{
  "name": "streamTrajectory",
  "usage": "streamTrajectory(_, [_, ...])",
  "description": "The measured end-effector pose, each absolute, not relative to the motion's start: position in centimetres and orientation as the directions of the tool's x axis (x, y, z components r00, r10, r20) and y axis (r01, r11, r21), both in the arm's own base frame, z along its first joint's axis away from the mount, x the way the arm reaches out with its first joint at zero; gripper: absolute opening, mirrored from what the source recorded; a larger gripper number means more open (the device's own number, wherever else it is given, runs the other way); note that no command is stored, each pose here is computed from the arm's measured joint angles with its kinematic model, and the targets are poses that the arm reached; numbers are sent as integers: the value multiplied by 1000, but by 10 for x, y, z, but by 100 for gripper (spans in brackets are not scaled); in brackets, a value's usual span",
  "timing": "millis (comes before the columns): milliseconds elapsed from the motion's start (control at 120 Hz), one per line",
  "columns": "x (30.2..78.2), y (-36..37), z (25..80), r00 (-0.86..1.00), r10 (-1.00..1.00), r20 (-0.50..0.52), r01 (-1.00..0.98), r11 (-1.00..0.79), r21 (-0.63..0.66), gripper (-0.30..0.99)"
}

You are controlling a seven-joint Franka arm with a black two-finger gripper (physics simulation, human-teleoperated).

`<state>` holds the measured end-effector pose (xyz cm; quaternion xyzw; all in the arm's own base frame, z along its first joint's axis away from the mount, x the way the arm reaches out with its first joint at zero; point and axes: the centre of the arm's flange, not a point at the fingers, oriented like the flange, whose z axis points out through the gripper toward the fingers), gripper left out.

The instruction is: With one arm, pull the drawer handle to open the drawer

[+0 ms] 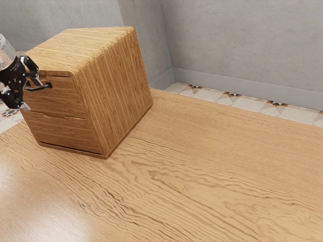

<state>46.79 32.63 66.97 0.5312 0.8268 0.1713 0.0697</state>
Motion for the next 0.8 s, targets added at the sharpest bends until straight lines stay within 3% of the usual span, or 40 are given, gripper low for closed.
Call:
streamTrajectory(517, [476, 336, 652, -476, 879, 19, 821, 437, 369, 69])
streamTrajectory(800, [448, 334, 660, -498, 867, -2, 800, 460, 385, 69])
